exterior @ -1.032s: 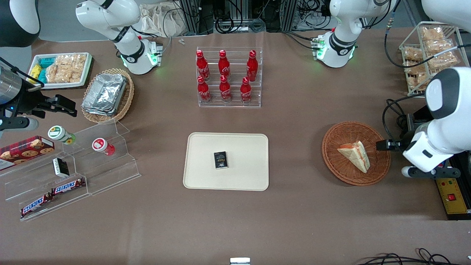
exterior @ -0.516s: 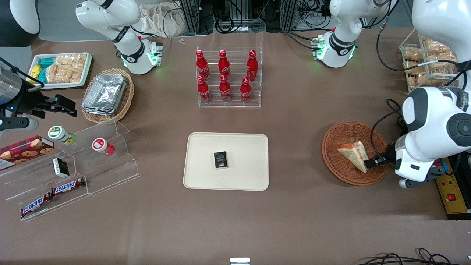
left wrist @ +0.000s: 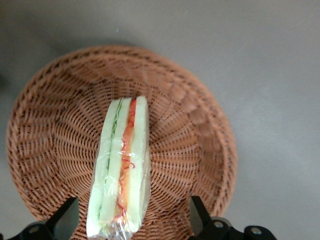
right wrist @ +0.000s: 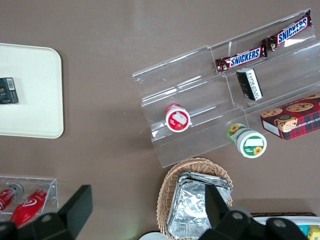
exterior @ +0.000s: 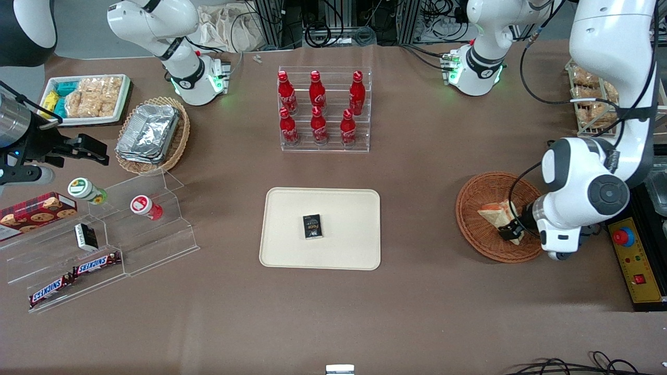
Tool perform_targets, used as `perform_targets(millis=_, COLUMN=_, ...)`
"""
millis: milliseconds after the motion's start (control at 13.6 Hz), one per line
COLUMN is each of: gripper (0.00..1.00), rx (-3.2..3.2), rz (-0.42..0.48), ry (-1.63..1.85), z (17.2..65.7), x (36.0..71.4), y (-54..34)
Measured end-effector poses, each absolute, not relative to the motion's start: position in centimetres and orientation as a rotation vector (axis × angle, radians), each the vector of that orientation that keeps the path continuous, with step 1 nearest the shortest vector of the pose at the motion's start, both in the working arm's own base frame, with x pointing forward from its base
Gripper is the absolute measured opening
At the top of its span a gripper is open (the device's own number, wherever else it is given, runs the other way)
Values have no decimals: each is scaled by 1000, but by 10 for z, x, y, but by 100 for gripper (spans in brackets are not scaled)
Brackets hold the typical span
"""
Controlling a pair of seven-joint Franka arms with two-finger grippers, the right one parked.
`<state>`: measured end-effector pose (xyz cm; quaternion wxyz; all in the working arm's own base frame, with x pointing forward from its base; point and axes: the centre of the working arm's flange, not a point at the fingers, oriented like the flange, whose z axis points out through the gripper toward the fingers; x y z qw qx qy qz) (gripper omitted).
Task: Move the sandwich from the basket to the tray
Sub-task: 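Close the left gripper on the wrapped sandwich, then lift the sandwich and carry it with the left gripper to the cream tray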
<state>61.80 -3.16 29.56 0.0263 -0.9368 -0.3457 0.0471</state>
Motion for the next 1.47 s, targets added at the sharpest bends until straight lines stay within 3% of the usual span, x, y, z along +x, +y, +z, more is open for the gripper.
perform_targets(millis=442, gripper=100, rx=-2869, rz=202, ry=-1057, z=275, x=603, y=-28)
perform_targets(millis=811, gripper=99, rx=-2849, rz=196, ry=-1055, z=254, x=598, y=-20)
perform_targets(millis=884, gripper=95, rx=-2836, rz=196, ry=-1088, z=250, x=599, y=-21)
perform_targets(millis=1253, gripper=41, rx=-2802, rz=156, ry=-1201, z=252, x=612, y=-23)
perform_targets(millis=1474, gripper=31, rx=-2794, rz=150, ry=-1210, z=278, x=626, y=-21)
